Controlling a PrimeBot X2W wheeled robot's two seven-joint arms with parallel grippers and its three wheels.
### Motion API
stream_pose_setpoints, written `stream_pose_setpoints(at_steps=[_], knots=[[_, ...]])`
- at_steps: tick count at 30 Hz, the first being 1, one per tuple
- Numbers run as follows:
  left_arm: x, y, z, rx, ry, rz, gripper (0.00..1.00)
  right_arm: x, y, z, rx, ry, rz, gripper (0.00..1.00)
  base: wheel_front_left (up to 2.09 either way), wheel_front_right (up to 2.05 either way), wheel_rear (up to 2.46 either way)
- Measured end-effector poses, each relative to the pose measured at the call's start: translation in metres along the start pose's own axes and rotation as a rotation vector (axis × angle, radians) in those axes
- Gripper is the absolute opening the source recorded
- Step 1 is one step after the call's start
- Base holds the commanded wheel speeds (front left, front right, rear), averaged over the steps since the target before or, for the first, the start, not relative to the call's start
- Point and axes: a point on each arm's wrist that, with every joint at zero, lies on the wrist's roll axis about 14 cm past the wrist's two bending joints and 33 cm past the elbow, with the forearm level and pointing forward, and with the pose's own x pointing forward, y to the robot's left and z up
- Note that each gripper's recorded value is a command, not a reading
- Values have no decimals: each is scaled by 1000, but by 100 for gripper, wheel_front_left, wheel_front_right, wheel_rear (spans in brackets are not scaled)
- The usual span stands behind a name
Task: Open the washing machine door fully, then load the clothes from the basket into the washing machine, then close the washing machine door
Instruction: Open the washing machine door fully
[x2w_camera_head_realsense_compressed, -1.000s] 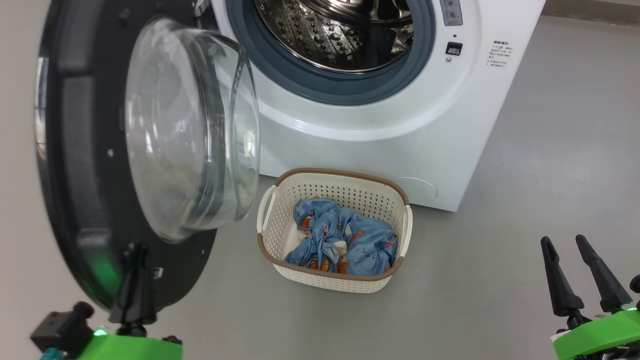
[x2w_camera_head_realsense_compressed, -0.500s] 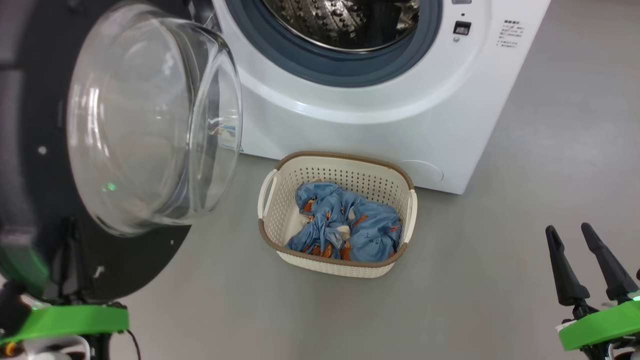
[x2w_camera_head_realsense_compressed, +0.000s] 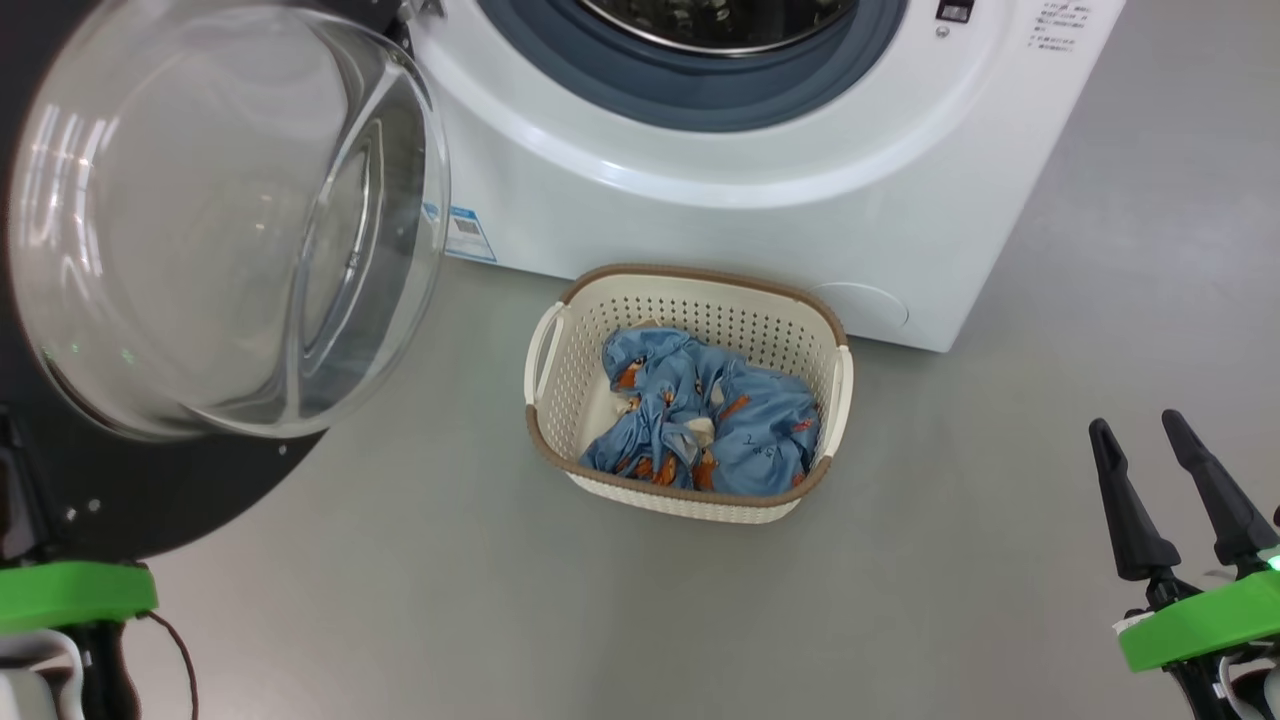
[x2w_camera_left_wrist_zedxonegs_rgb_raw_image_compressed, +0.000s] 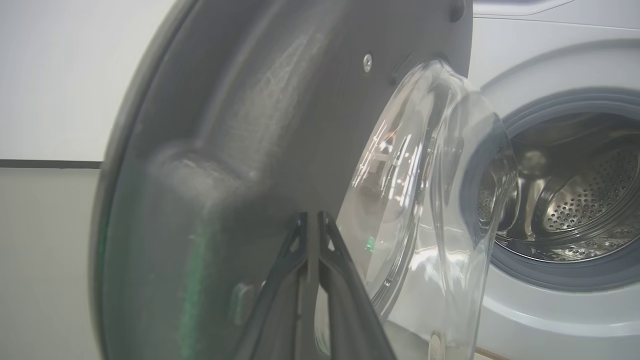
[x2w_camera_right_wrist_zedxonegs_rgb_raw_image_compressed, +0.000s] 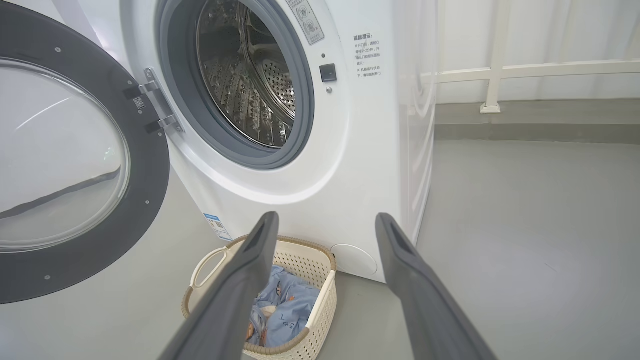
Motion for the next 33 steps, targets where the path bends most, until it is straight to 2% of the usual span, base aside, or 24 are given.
stream_pose_setpoints(at_steps=[21, 33], knots=[[46, 42, 2, 125, 13, 158, 0, 40, -2, -32, 2, 58, 67, 100, 0, 0, 0], [71, 50, -5, 193, 35, 202, 0, 57, -14, -52, 3, 89, 74, 100, 0, 0, 0]])
